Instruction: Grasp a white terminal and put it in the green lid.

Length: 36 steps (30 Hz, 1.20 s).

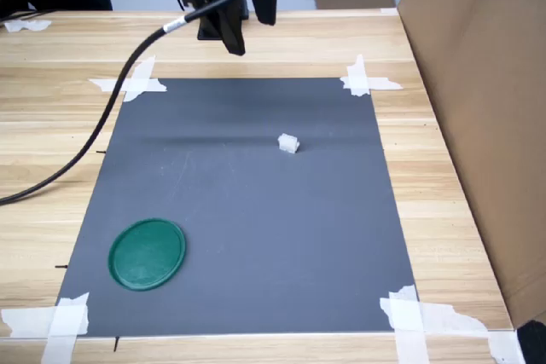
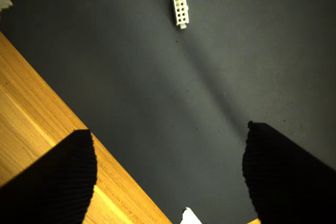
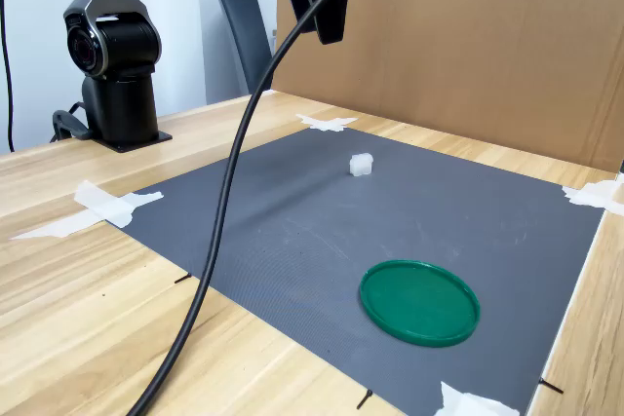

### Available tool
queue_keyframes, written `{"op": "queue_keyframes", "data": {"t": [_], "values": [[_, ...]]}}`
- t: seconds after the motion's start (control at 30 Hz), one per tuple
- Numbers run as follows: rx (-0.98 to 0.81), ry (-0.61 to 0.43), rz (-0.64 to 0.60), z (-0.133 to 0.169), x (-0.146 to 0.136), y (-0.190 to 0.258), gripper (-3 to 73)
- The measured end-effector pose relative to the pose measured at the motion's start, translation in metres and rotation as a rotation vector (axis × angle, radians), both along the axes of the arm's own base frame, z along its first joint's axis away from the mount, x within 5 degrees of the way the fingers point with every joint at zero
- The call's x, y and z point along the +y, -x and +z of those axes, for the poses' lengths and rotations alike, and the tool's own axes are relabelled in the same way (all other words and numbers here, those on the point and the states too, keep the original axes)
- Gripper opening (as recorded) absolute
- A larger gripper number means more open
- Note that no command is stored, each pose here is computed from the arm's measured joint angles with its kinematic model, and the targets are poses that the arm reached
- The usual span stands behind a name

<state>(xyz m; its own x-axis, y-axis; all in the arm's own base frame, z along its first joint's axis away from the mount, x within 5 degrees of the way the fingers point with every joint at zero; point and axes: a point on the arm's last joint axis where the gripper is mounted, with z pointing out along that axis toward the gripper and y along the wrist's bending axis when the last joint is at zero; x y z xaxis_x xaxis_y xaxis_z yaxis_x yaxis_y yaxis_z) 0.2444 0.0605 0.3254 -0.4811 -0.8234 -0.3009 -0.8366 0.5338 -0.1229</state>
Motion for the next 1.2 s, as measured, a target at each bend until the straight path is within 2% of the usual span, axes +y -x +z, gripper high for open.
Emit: {"op": "queue_keyframes", "data": {"t": [0.13,0.23,0.3,0.37,0.5,0.57,0.7,0.77,0.83,1.03,1.13,1.2], "values": [[0.034,0.067,0.006,-0.014,0.023,-0.008,68.3],[0.018,0.045,-0.017,-0.006,0.041,-0.016,68.3],[0.005,0.035,-0.016,-0.002,0.045,-0.018,68.3],[-0.029,-0.02,-0.024,0.014,0.053,-0.028,68.3],[-0.029,-0.054,-0.051,0.022,0.061,-0.042,68.2],[0.003,-0.058,-0.094,0.014,0.066,-0.053,68.2],[0.043,-0.038,-0.098,0.0,0.07,-0.061,68.2],[0.044,0.01,-0.056,-0.007,0.081,-0.061,68.2],[0.043,0.066,0.039,-0.015,0.107,-0.052,68.2],[0.052,0.082,0.109,-0.022,0.127,-0.041,68.2],[0.065,0.111,0.114,-0.038,0.125,-0.039,68.2],[0.063,0.177,0.126,-0.056,0.118,-0.037,68.2]]}}
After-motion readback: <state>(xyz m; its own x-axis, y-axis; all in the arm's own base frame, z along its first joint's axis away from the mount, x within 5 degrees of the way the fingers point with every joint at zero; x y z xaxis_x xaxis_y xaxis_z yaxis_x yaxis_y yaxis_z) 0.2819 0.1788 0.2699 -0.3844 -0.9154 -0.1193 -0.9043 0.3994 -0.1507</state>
